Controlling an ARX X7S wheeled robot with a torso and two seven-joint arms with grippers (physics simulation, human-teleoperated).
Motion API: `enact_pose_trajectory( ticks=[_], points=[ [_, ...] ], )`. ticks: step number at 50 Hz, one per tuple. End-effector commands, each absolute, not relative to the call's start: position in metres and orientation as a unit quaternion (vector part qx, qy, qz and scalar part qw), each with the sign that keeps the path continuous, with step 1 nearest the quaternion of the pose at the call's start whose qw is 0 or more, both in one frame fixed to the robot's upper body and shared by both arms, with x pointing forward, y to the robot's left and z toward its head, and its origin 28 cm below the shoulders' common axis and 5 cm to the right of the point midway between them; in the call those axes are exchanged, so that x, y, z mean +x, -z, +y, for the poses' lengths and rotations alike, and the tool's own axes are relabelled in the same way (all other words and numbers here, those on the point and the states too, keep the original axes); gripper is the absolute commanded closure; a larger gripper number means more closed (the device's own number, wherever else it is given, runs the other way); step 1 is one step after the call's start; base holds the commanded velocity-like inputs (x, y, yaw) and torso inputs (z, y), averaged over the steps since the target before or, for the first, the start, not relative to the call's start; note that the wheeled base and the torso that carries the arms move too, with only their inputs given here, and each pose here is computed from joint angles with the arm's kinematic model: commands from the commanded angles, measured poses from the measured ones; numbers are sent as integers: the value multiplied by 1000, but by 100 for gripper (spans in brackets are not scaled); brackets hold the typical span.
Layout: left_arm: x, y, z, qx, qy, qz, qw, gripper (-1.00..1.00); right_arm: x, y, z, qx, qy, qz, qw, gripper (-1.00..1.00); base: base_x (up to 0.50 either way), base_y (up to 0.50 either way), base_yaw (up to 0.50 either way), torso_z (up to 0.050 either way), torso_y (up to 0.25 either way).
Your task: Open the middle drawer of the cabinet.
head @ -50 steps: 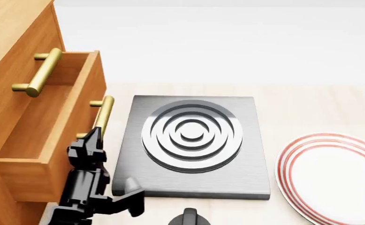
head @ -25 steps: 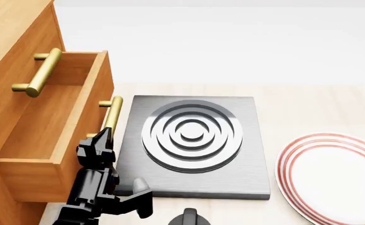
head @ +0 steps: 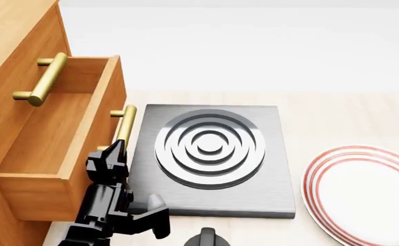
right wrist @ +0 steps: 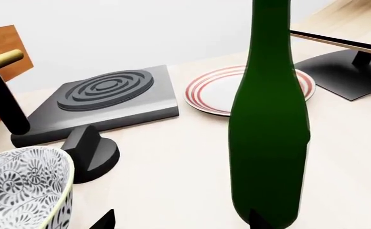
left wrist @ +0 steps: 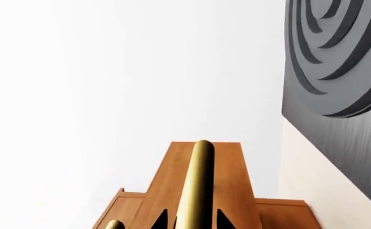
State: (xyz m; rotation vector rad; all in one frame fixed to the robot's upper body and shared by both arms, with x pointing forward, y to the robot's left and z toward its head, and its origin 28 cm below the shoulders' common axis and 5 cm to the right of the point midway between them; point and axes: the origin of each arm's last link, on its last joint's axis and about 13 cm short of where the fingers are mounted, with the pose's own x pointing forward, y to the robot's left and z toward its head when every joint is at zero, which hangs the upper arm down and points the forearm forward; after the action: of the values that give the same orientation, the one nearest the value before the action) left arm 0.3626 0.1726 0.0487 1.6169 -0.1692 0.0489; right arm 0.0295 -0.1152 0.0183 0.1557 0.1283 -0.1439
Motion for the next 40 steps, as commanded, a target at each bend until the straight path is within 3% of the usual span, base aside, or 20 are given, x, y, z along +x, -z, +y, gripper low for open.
enact_pose_trajectory(
  ticks=[1, 2, 25, 40],
  points=[
    [353, -41, 153, 734, 11, -123, 668, 100, 29, -18, -115, 78, 72, 64, 992, -100, 0, 0, 0, 0, -10],
    [353, -41, 153, 733, 10, -124, 668, -100, 30, -18, -115, 78, 72, 64, 992, -100, -13, 0, 0, 0, 0],
    [353, -43, 147, 721, 9, -143, 678, -100, 31, -19, -115, 76, 70, 63, 993, -100, 0, 0, 0, 0, 0],
    [366, -67, 124, 593, 23, -196, 780, -100, 31, -17, -114, 76, 68, 64, 993, -100, 0, 0, 0, 0, 0]
  ],
)
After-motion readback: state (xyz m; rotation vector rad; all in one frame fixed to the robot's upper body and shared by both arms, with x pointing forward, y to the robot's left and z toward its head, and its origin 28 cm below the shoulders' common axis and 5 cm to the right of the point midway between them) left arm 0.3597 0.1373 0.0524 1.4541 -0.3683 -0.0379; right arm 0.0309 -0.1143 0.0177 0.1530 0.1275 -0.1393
